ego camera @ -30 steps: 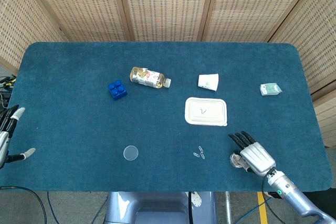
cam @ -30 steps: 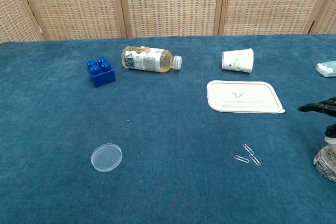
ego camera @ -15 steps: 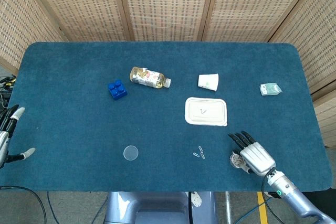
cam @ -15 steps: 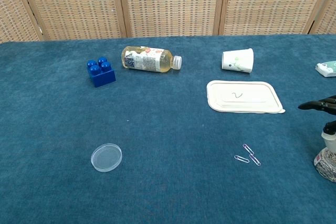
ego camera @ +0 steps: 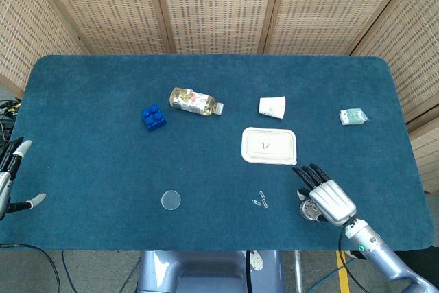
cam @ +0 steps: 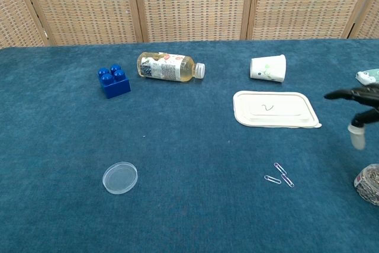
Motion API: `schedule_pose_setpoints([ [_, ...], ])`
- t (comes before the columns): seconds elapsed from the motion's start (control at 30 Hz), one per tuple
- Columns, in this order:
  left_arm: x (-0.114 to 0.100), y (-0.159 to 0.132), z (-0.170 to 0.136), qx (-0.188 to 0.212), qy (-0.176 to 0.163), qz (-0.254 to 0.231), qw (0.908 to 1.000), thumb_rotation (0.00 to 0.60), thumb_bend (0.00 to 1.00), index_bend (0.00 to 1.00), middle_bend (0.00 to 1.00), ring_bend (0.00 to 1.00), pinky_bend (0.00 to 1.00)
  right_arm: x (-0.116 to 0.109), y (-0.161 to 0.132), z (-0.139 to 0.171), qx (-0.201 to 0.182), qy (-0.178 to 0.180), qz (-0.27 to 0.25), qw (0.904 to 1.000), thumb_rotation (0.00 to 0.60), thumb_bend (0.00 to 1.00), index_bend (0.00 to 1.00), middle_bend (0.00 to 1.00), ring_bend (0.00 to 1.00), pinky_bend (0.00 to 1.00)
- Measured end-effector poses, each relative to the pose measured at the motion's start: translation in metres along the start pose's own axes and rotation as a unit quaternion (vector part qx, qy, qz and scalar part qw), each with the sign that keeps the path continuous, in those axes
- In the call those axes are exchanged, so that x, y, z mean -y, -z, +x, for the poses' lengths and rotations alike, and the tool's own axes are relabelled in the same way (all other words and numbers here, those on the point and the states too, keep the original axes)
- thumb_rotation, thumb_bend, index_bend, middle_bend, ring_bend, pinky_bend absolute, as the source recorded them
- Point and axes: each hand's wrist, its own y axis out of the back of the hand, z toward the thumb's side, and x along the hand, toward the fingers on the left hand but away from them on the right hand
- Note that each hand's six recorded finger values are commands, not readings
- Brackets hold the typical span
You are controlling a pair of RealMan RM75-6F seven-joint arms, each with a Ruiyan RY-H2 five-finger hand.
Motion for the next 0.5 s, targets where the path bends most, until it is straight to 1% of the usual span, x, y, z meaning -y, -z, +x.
schedule_pose_setpoints([
  [0.1, 0.0, 0.0, 0.0, 0.0, 0.001, 0.001, 1.0, 0.6, 0.0, 0.0, 0.0, 0.0, 0.0, -0.011, -0.012, -0.012, -0.012, 0.008, -0.01, 0.9999, 0.6, 0.25, 0.47, 0.01, 0.0, 0.0],
  [0.2, 0.001, 0.0, 0.0, 0.0, 0.002, 0.002, 1.0, 0.6, 0.0, 0.0, 0.0, 0.0, 0.0, -0.014, -0.022, -0.026, -0.02, -0.002, -0.01, 0.9998, 0.6, 0.25, 0.47, 0.01, 0.0, 0.01],
  [0.33, 0.002, 0.001, 0.001, -0.002, 0.003, 0.002, 1.0, 0.6, 0.0, 0.0, 0.0, 0.0, 0.0, -0.009, -0.041, -0.05, -0.026, -0.033, -0.01, 0.9991, 0.6, 0.25, 0.47, 0.01, 0.0, 0.01],
  [0.5, 0.003, 0.003, 0.002, -0.004, 0.006, 0.0, 1.0, 0.6, 0.0, 0.0, 0.0, 0.0, 0.0, -0.001, -0.062, -0.075, -0.026, -0.054, -0.01, 0.9982, 0.6, 0.25, 0.47, 0.01, 0.0, 0.01],
])
